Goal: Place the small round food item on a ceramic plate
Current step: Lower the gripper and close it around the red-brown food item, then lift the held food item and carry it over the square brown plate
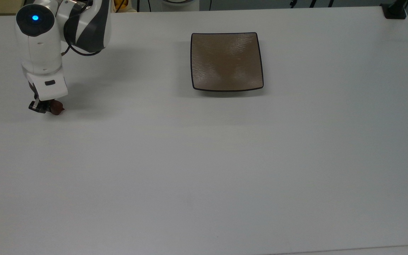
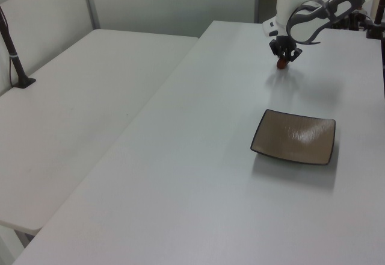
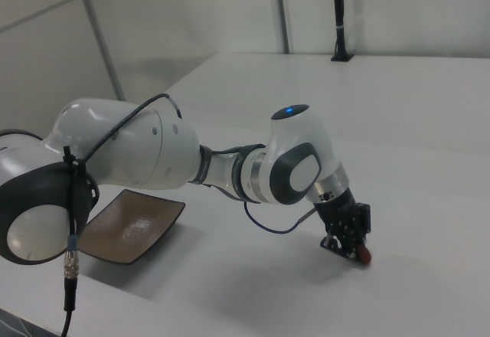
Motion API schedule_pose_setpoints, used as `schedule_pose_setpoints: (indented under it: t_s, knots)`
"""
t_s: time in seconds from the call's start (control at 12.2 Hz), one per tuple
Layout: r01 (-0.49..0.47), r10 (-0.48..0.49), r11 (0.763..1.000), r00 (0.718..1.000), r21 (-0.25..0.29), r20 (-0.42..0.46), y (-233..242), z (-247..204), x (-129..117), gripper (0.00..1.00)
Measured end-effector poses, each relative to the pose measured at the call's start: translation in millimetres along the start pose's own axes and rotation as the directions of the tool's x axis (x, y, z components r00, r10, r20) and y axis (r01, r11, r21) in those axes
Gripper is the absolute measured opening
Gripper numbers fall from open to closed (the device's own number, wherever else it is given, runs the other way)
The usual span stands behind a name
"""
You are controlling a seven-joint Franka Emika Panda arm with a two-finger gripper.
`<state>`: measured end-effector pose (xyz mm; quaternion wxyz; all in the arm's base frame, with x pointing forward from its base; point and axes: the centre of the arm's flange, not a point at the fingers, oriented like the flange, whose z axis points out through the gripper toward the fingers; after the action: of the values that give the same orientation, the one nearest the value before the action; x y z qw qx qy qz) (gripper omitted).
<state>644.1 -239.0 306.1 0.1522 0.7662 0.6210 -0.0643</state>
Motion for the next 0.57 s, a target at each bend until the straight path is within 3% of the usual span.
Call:
schedule_pose_setpoints:
  t_s: [0.33, 0.57]
  knots:
    - [-0.027, 0.027, 0.999, 1.0, -0.034, -0.002, 8, -20, -1, 0.13]
    - [-0.094, 0.094, 0.996, 0.996, 0.005, -0.003, 5, -64, -5, 0.13]
